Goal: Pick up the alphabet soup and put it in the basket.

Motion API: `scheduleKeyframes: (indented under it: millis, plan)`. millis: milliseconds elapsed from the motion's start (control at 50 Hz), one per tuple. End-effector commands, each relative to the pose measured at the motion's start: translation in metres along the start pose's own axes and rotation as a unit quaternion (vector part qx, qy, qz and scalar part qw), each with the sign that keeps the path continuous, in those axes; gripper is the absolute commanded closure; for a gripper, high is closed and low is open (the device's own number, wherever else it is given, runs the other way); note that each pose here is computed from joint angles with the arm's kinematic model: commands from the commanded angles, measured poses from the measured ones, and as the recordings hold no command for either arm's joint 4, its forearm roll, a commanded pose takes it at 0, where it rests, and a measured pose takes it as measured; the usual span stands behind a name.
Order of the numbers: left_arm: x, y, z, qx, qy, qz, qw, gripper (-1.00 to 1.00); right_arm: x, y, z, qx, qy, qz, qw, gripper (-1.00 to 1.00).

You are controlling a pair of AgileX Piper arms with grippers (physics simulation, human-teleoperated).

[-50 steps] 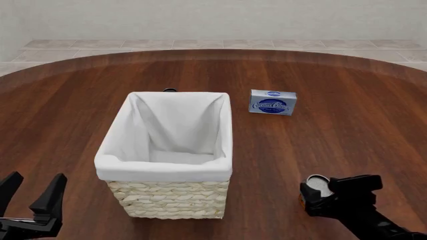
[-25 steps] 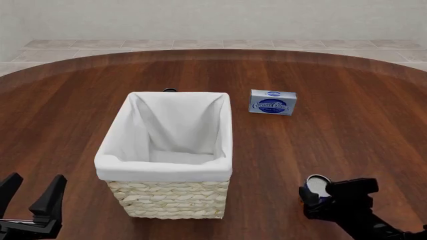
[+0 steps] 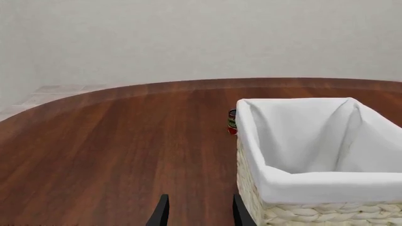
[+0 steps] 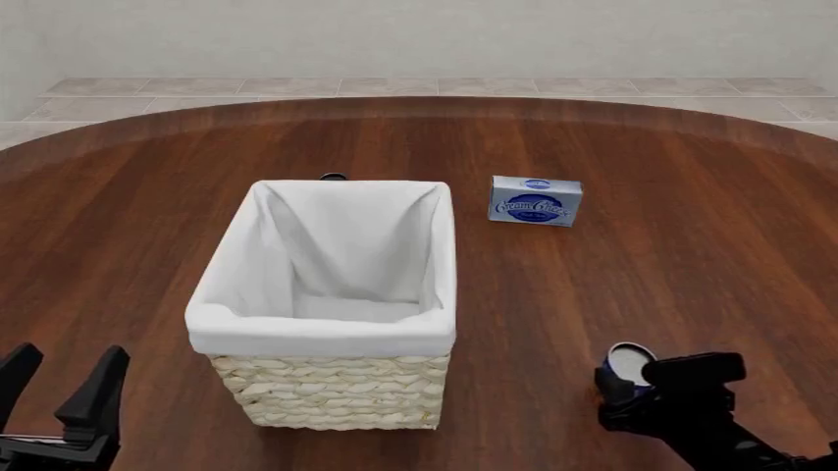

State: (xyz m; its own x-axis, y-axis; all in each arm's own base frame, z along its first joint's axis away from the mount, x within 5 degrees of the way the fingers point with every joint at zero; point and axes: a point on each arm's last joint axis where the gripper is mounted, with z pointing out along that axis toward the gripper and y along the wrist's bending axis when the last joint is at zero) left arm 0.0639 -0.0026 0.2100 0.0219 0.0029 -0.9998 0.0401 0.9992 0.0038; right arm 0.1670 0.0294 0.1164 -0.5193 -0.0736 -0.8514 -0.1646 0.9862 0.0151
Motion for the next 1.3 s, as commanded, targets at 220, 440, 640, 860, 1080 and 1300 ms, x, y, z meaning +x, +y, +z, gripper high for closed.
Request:
scheduleKeyframes:
  millis: [220, 440, 640, 860, 1080, 1300]
  plan:
    - [0.0, 0.0, -0.002, -0.001, -0.002, 0.001, 1.0, -1.0, -0.018, -0.003, -0.011, 0.009, -0.017, 0.01, 0.9998, 1.0]
    - [0.001, 0.0, -0.002, -0.001, -0.001, 0.0, 1.0, -1.0, -0.031, -0.003, -0.015, 0.009, -0.026, -0.004, 0.9996, 1.0]
    - [0.001, 0.0, -0.003, 0.0, 0.0, 0.0, 1.0, -1.0, -0.057, -0.001, -0.025, 0.005, -0.044, -0.024, 0.9987, 1.0]
    - [0.001, 0.0, -0.002, -0.002, 0.001, 0.0, 1.0, -1.0, -0.1, -0.001, -0.041, 0.007, -0.067, -0.03, 0.9973, 1.0]
    - [0.002, 0.0, -0.005, -0.002, 0.0, 0.0, 1.0, -1.0, -0.143, 0.007, -0.048, -0.008, -0.085, -0.029, 0.9959, 1.0]
    - [0.001, 0.0, -0.005, 0.0, -0.003, 0.001, 1.0, -1.0, -0.173, 0.01, -0.053, -0.014, -0.095, -0.017, 0.9952, 1.0]
